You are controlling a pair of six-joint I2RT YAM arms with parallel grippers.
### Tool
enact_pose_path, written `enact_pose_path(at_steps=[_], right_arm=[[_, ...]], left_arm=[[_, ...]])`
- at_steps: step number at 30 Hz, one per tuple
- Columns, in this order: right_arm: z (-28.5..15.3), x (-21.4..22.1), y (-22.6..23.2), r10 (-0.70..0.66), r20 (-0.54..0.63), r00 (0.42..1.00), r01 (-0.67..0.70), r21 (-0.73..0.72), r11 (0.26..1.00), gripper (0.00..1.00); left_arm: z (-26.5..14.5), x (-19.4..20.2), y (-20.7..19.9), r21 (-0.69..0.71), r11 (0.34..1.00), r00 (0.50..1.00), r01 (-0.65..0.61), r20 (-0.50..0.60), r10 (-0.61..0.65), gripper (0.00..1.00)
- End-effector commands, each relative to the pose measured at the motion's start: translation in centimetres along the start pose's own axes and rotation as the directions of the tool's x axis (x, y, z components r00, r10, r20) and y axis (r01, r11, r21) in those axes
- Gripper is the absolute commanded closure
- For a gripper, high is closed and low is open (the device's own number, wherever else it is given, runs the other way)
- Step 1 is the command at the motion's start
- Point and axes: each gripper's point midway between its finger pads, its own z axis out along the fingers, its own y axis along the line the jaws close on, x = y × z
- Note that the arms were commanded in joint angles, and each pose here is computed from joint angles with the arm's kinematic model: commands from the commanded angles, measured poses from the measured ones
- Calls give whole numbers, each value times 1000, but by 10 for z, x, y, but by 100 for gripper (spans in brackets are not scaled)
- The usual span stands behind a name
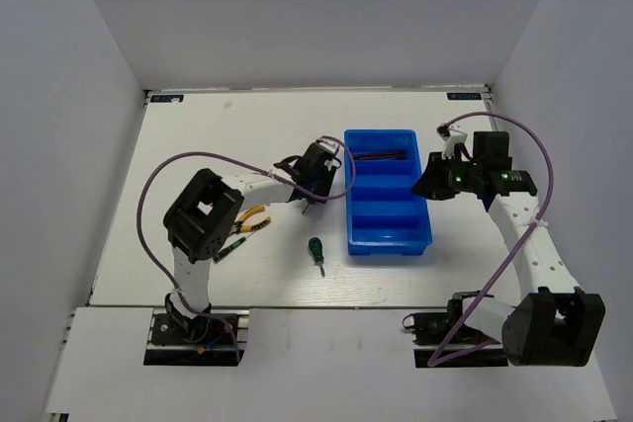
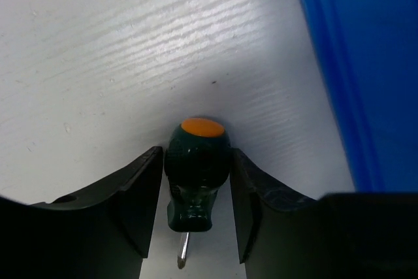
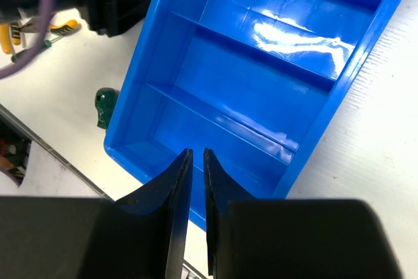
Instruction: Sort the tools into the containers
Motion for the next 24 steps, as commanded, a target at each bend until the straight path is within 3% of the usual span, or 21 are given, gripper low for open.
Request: enact_pose_path(at_steps=[1,5,7,8,9,11,13,14,15,16,17,20,24], right_arm=[[-6,-10,8,1,49,999,1,-47,999,82],[-7,-11,11,9,55,998,-5,-72,997,80],[-7,-11,11,10,56,998,-6,-76,997,80],[-8,-10,11,13,53,998,-9,-77,997,75],[-6,-9,11,13,50,999,-9,-82,997,65],[-7,-9,17,-6,50,999,12,-118,993,26],[-7,-7,23,-17,44,999,24,-158,987,23],[-7,-7,25,-31,47,998,38,-171,984,33],[-10,-8,20,-17,55,998,26,-165,986,73],[-10,-7,24,-26,57,998,37,-198,980,88],[-10,-6,26,-37,60,998,49,-212,976,95],[-11,-5,29,-57,66,996,72,-240,968,97],[-14,-3,34,-78,75,994,96,-278,956,97]], left_arm=[[-1,-3,5,-30,1000,1000,5,-12,-5,44],[1,-2,8,-48,999,1000,0,-26,-1,55],[0,0,10,-59,998,999,-2,-32,0,75],[-6,-8,9,-54,999,1000,3,-12,-4,89],[-10,-12,9,-51,999,1000,6,1,-6,95],[-26,-33,8,-57,998,998,15,63,-11,100],[-45,-58,7,-46,999,990,27,141,-20,100],[-64,-80,7,-30,999,977,20,212,-13,100],[-74,-96,4,-5,1000,961,20,275,-18,100],[-81,-104,1,15,1000,950,7,312,-11,100],[-89,-116,-2,34,999,934,-27,357,13,100],[-110,-146,-21,117,986,876,-122,480,52,100],[-131,-179,-66,292,914,808,-281,586,62,100]])
